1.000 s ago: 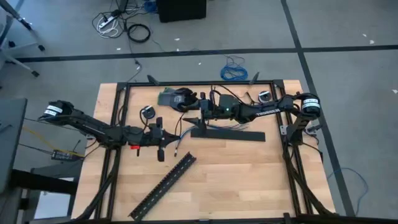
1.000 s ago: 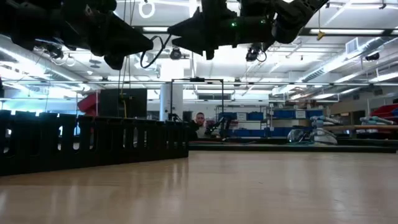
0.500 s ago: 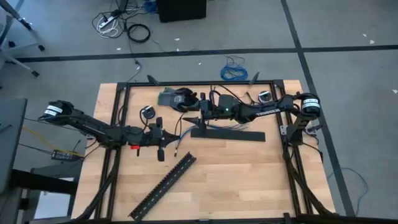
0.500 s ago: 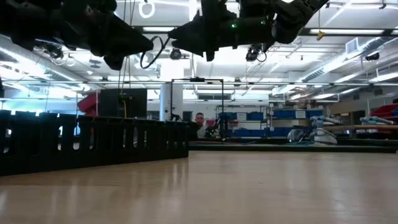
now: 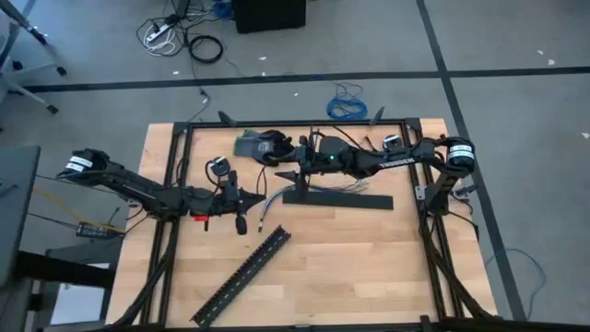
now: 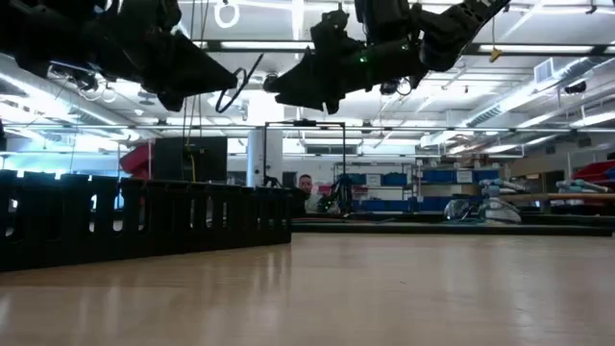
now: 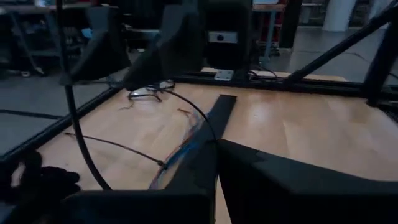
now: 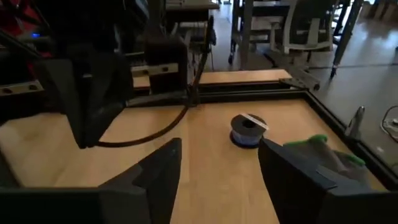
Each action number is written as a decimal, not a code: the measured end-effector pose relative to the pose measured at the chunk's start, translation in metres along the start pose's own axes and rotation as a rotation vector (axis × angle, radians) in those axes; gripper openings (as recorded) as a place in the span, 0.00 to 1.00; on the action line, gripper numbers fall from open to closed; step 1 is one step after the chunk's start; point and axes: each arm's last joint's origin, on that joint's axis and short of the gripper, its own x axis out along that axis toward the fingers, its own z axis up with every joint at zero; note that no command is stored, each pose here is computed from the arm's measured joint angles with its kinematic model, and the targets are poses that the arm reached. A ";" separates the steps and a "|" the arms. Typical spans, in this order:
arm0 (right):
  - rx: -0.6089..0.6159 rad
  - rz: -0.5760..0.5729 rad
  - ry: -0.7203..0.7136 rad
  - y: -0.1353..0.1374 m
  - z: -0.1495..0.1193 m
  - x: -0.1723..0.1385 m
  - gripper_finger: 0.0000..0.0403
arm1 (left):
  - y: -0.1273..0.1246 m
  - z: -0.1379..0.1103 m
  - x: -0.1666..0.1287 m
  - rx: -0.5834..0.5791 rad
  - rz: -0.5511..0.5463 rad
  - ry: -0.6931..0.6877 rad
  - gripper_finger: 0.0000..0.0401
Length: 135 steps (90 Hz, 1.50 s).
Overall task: Ziptie cables
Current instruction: Wrap the cable wires with the black zip tie
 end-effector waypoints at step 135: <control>0.386 -0.232 -0.053 0.023 0.001 0.001 0.41 | 0.006 0.022 0.069 0.436 0.349 0.229 0.00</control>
